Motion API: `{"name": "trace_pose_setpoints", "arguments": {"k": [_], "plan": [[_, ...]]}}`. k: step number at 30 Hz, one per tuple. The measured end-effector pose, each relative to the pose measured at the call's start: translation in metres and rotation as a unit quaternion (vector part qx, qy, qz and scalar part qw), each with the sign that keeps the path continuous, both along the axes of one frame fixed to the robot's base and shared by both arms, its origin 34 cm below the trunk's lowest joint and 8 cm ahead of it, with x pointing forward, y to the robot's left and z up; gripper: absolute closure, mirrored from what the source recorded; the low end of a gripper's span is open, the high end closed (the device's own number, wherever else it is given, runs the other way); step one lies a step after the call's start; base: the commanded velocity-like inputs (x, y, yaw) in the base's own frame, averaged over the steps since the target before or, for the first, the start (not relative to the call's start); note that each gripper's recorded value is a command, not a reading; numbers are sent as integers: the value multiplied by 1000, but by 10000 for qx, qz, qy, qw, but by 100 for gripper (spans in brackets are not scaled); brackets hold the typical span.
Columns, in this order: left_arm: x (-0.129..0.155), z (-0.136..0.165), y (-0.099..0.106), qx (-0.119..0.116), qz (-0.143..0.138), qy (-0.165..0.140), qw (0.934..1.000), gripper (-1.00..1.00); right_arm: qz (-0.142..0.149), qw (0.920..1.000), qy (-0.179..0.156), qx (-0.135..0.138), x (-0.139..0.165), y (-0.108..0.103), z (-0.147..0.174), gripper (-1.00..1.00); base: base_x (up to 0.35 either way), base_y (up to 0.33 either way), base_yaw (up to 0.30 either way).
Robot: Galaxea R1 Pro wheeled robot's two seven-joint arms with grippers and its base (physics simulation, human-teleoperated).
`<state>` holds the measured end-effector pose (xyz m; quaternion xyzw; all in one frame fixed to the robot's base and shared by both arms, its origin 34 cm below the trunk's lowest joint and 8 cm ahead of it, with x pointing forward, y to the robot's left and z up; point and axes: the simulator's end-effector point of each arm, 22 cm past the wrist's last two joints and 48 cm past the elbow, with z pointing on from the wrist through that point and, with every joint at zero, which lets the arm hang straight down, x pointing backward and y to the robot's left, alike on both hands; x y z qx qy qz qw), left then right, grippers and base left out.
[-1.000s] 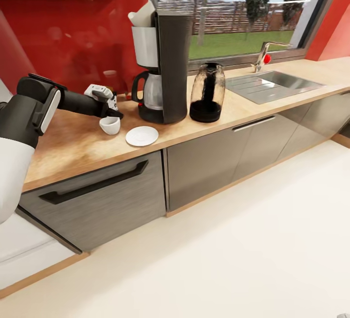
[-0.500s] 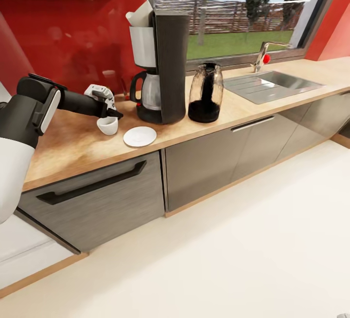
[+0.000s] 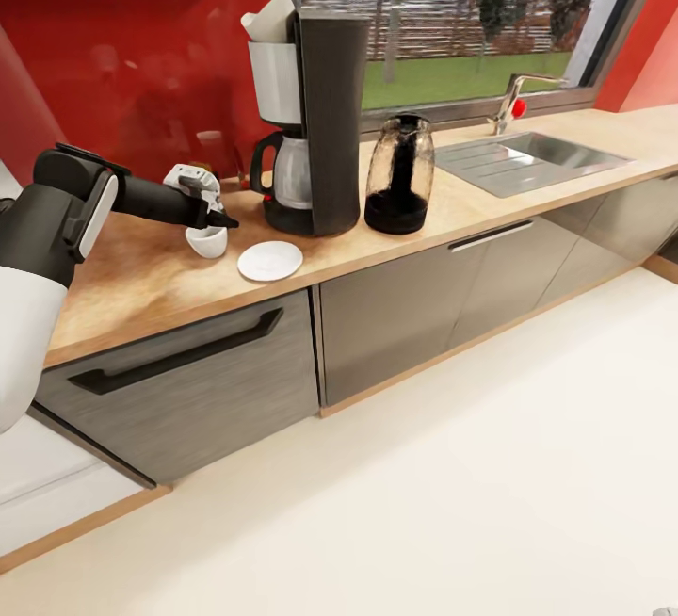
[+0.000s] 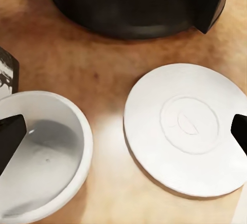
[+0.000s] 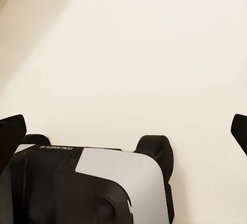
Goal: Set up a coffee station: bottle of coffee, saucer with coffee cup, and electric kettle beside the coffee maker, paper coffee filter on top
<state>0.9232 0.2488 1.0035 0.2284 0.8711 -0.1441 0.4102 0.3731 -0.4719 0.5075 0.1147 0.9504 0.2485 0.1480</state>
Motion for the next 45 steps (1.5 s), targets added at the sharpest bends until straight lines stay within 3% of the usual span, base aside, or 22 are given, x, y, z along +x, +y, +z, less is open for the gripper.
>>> {"name": "trace_pose_setpoints", "arguments": {"k": [7,15,22,45], "plan": [[1,-2,1,4,13,21,10000,-100,1,10000,8,-1,0,0,0,-100,0,0,0],[2,-29,10,-42,134,342,9993,-100,0,10000,43,0,-2,0,-2,-100,0,0,0],[-5,-30,-1,-195,-83,450,9988,-100,1,10000,45,-1,-3,0,-2,-100,0,0,0],[-5,-34,-1,-257,-118,495,9984,-100,2,10000,72,-2,-4,0,-4,-100,0,0,0]]}}
